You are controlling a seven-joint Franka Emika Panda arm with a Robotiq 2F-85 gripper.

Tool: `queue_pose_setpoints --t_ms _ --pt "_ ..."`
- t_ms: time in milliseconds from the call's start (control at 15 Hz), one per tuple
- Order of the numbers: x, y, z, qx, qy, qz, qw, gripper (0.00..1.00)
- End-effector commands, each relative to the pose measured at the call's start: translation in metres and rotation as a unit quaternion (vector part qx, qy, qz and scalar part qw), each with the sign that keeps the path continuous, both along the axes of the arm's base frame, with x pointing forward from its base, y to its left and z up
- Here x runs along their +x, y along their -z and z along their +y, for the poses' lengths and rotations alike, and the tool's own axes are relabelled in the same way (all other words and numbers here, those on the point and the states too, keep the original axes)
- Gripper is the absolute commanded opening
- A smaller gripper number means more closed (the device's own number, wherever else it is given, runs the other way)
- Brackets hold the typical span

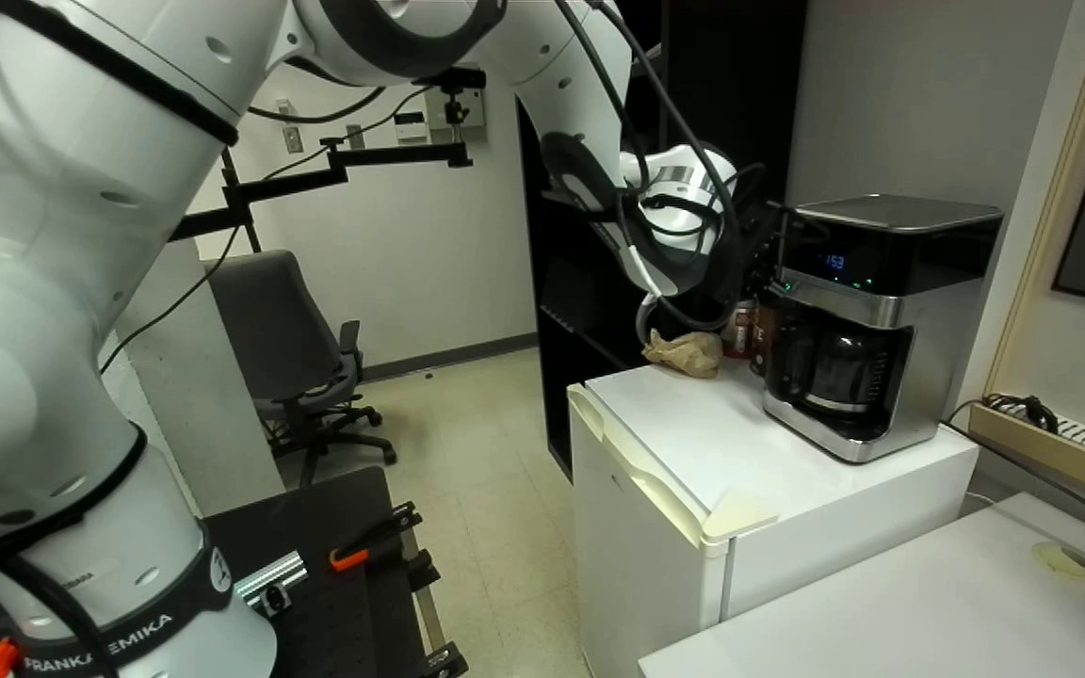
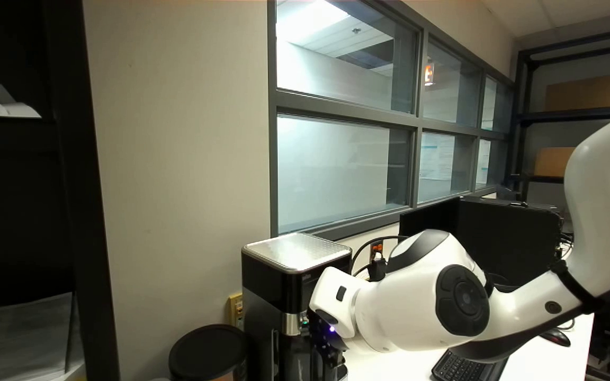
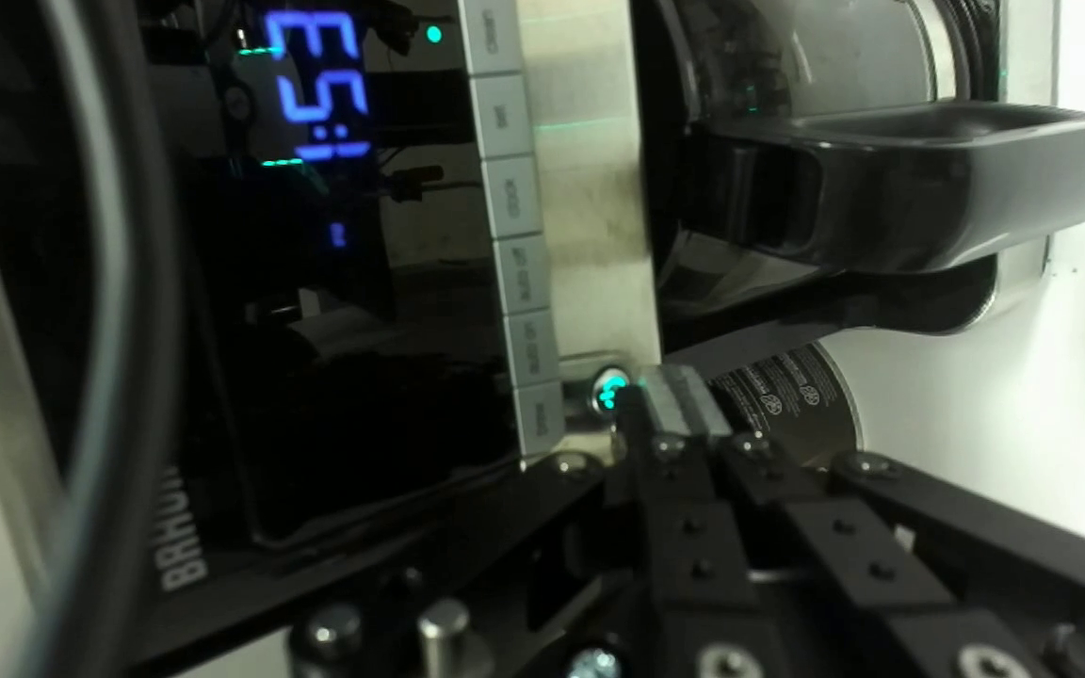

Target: Press the button on the coffee machine

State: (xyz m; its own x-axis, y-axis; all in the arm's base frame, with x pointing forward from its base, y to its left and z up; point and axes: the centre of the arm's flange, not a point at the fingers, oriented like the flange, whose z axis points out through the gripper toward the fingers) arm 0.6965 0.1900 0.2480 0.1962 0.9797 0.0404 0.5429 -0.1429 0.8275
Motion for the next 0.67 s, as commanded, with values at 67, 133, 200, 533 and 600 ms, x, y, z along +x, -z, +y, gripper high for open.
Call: queue_pose_setpoints --t_ms 67,133,200,533,600 --pt "0.0106 -0.0123 -0.0046 -0.005 0.003 -0.013 0.9999 0.00" --pt "0.0098 -0.0132 -0.0052 -0.005 0.003 -0.014 0.9999 0.00" --pt "0.0090 -0.0139 -0.0059 -0.005 0.004 -0.014 0.9999 0.00" --pt "0.0048 -0.0157 -0.0083 -0.006 0.002 -0.017 0.9998 0.00" --pt "0.0035 -0.0164 -0.0087 -0.005 0.002 -0.017 0.9998 0.00"
